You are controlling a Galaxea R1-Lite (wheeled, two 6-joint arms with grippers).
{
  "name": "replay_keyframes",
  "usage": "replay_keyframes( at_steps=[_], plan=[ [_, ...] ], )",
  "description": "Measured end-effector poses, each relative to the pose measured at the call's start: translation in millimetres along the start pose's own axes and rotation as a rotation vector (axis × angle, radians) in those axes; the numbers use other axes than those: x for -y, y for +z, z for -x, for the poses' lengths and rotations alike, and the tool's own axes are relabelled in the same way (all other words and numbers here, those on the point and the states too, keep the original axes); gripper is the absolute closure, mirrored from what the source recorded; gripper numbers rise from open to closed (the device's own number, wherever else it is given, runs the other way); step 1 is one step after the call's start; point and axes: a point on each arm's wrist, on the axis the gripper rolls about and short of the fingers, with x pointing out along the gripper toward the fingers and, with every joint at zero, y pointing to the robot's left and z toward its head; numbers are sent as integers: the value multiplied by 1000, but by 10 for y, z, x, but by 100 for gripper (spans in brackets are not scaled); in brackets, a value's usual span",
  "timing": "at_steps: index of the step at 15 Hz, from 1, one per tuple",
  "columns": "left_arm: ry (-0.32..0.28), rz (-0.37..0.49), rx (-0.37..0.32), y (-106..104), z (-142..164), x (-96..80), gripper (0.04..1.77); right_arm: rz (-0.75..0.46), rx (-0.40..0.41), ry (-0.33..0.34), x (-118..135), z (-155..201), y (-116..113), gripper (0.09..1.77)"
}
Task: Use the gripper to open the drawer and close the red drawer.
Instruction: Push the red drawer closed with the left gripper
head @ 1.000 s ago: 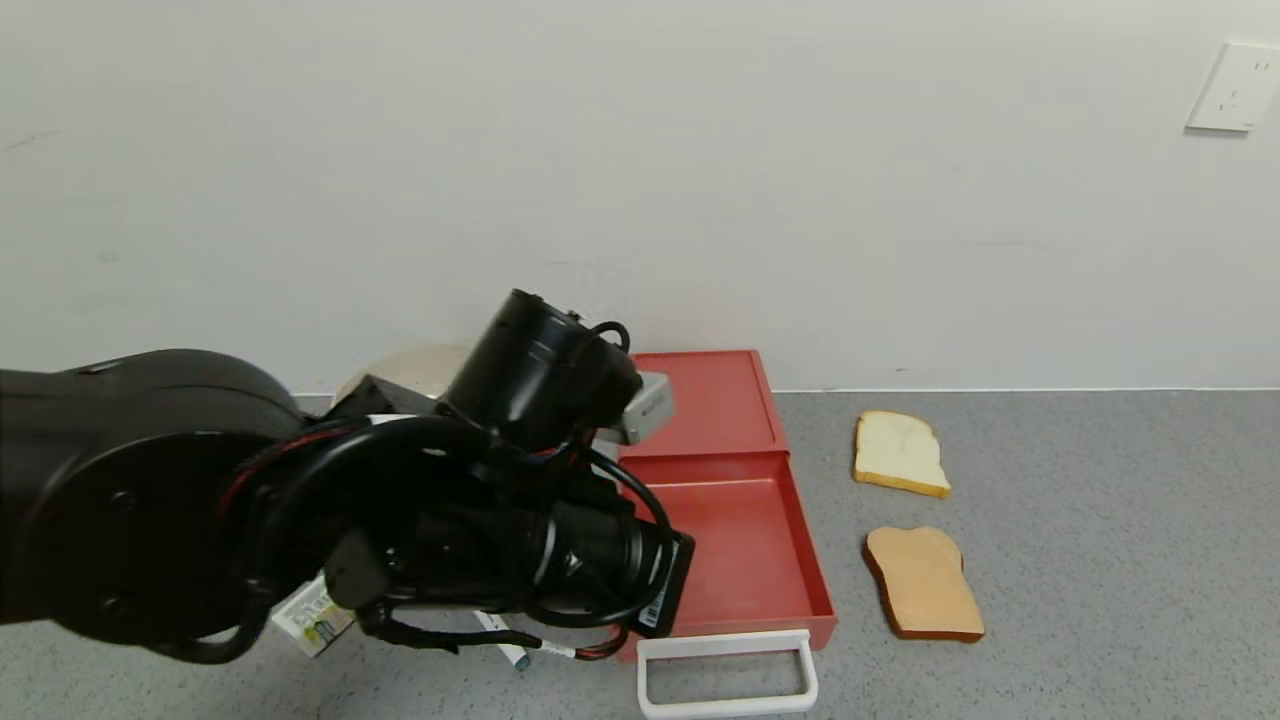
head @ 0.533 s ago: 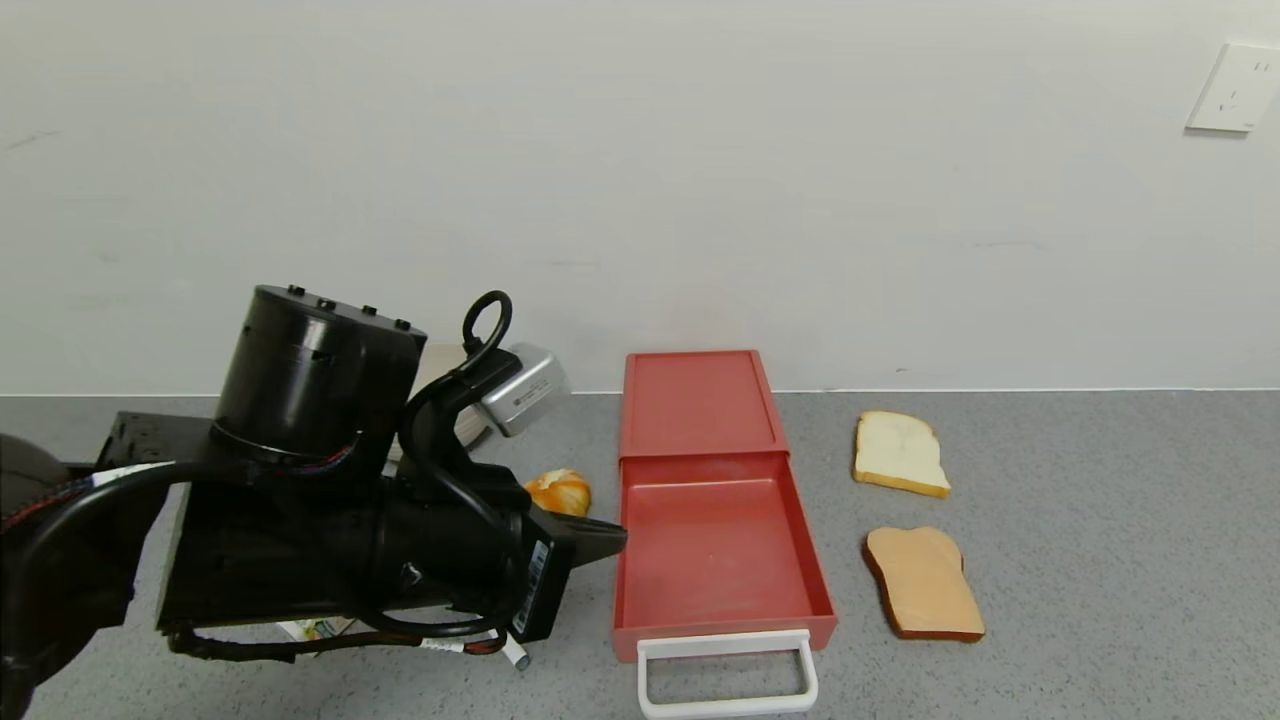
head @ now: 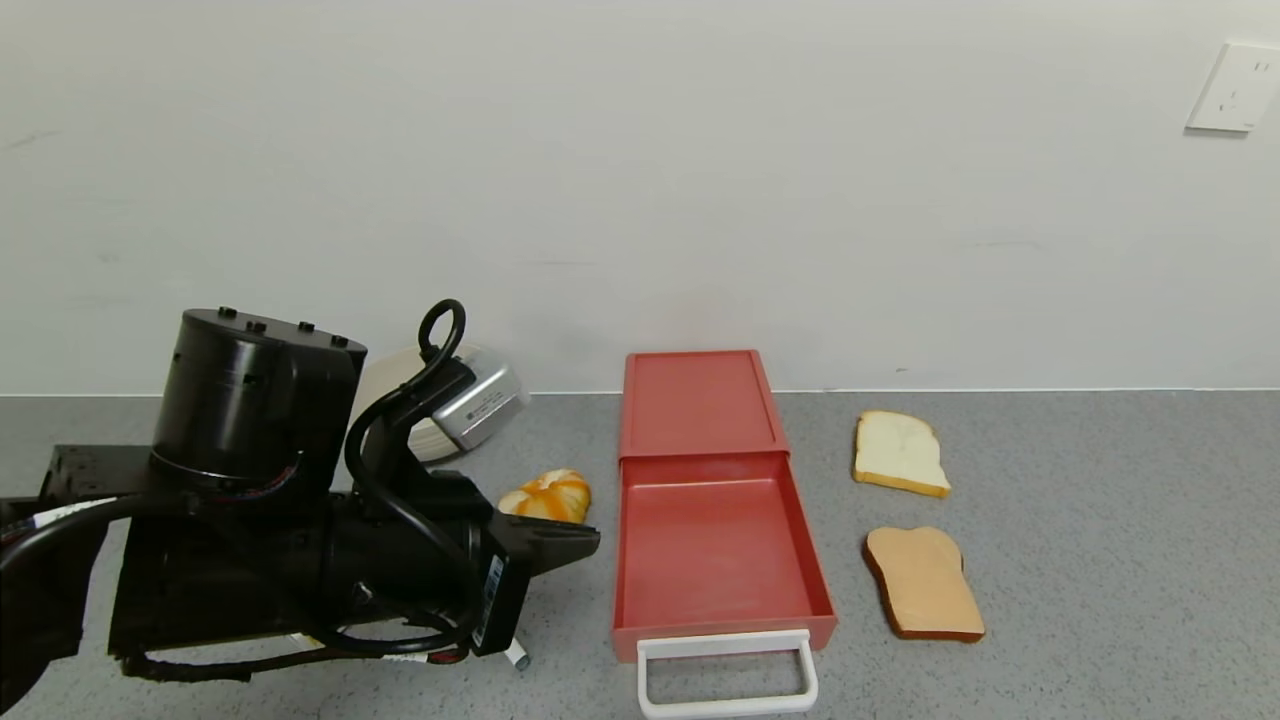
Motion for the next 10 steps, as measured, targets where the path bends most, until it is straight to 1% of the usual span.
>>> replay_keyframes(
  at_steps=[10],
  plan=[
    [0, 2, 0, -2, 4, 2, 170, 0, 0, 0, 0, 0, 0, 15]
  ],
)
